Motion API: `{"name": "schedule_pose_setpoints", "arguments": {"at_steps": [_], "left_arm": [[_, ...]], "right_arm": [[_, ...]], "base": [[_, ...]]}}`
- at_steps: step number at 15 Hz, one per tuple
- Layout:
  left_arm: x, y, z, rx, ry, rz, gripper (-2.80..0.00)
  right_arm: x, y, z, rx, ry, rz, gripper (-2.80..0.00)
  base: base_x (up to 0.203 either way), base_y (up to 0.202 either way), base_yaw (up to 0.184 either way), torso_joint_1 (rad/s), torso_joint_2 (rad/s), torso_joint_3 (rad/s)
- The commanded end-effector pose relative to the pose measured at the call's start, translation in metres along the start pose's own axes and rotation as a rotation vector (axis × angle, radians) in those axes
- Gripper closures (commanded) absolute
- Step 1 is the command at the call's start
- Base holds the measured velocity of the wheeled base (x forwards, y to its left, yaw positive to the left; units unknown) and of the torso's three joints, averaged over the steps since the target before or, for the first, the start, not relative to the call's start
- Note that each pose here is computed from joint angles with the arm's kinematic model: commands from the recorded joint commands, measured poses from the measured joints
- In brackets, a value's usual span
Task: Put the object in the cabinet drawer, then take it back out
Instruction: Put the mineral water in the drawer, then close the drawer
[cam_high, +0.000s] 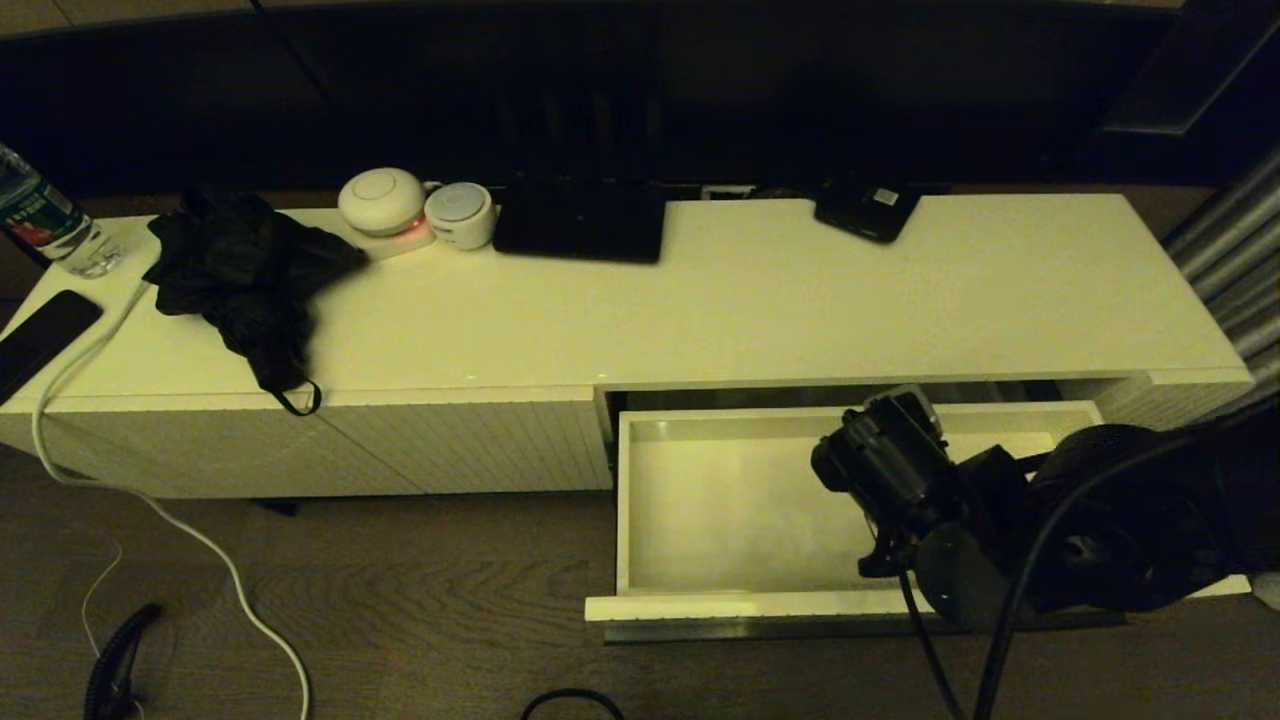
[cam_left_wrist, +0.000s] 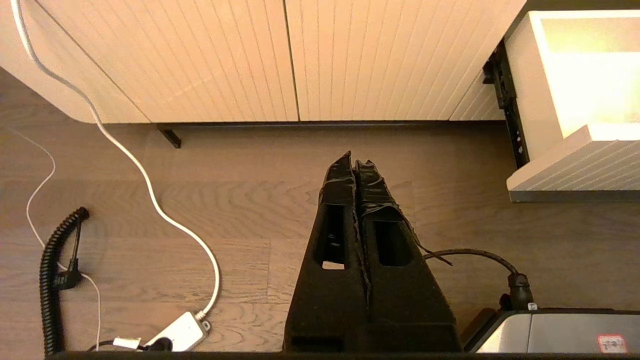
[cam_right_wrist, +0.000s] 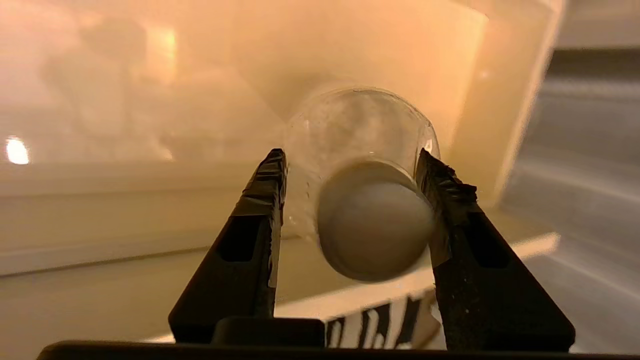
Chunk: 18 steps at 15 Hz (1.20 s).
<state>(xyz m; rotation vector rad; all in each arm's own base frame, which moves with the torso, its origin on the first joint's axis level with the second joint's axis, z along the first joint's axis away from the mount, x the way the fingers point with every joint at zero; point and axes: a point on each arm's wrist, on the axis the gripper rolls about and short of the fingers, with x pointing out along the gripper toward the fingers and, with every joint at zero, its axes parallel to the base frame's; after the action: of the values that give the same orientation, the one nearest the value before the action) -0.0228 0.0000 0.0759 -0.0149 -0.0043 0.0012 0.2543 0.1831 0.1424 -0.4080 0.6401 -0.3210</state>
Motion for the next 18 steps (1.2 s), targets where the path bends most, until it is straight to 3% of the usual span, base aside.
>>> {"name": "schedule_pose_setpoints", "arguments": {"at_steps": [1, 6, 12, 18], "left_arm": [[0.000, 0.000, 0.000, 0.000, 0.000, 0.000, 0.00], [0.000, 0.000, 0.000, 0.000, 0.000, 0.000, 0.00], [0.000, 0.000, 0.000, 0.000, -0.001, 0.000, 0.00], [0.000, 0.000, 0.000, 0.000, 0.000, 0.000, 0.00]], "right_arm": [[0.002, 0.019, -0.002, -0.036, 0.002, 0.012, 0.00], [0.002, 0.036, -0.004, -0.062, -0.005, 0.024, 0.00], [-0.001, 0.034, 0.003, -0.040, -0.022, 0.023, 0.00], [-0.024, 0.007, 0.020, 0.037, -0.079, 0.056, 0.00]], "base": [[0.000, 0.000, 0.000, 0.000, 0.00, 0.000], [0.000, 0.000, 0.000, 0.000, 0.00, 0.000], [0.000, 0.000, 0.000, 0.000, 0.00, 0.000], [0.000, 0.000, 0.000, 0.000, 0.00, 0.000]]}}
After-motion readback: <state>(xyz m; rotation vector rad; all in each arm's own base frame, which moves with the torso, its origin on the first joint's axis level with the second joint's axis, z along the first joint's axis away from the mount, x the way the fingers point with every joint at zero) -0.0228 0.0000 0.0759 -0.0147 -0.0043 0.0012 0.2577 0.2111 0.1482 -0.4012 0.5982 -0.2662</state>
